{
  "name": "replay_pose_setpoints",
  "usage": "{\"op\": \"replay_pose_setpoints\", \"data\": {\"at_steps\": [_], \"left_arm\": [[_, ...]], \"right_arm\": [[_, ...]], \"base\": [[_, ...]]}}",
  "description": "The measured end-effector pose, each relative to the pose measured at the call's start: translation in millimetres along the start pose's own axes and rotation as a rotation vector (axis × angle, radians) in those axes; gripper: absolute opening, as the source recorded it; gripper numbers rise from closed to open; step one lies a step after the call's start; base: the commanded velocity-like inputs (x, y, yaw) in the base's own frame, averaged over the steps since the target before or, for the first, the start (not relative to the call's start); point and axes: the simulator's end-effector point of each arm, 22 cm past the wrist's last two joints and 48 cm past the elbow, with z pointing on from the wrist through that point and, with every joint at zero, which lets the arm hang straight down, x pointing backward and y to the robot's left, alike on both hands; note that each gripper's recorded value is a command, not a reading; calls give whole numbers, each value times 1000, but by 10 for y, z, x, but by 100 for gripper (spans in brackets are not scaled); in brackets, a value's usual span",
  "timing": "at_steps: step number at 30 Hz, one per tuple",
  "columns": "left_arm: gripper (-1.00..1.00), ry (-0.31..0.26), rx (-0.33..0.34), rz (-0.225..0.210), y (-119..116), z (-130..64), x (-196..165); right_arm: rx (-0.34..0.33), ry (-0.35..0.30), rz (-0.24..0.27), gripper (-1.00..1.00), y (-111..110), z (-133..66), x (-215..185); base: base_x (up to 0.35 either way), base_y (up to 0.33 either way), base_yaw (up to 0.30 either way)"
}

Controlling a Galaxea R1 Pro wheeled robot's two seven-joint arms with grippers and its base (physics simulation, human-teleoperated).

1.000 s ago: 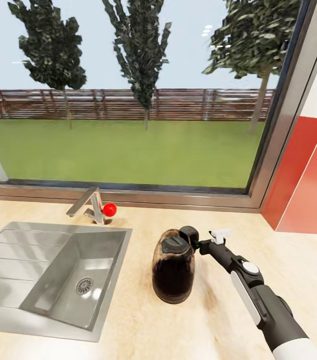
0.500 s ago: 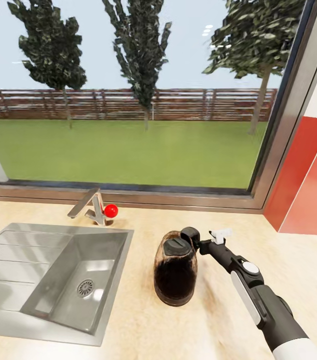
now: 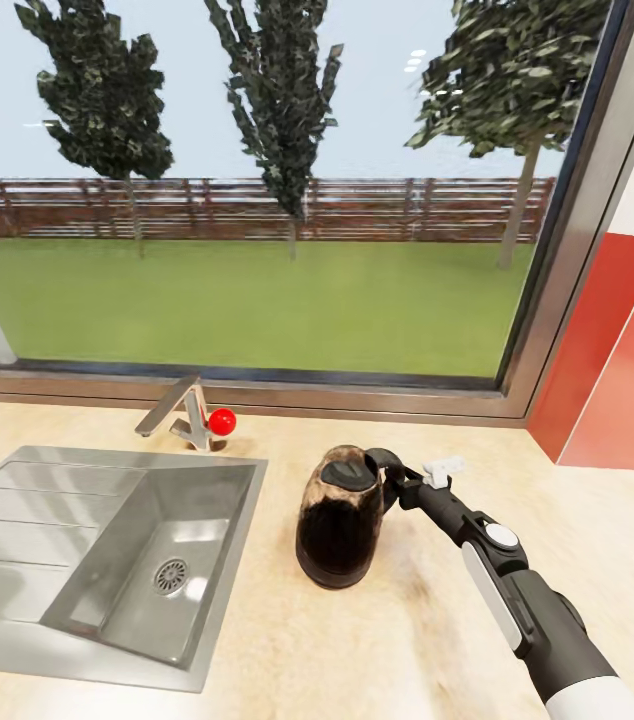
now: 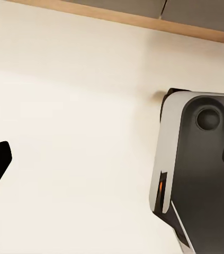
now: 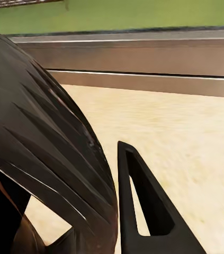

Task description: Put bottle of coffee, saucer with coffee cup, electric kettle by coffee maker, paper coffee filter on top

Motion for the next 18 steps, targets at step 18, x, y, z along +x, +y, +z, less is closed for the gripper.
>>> {"op": "replay_pose_setpoints", "data": {"at_steps": [18], "left_arm": [[100,-3,0,1,0,1,-8]], "right_arm": [[2,0,2,-100,3,2,-2]], "base": [[0,0,0]]}}
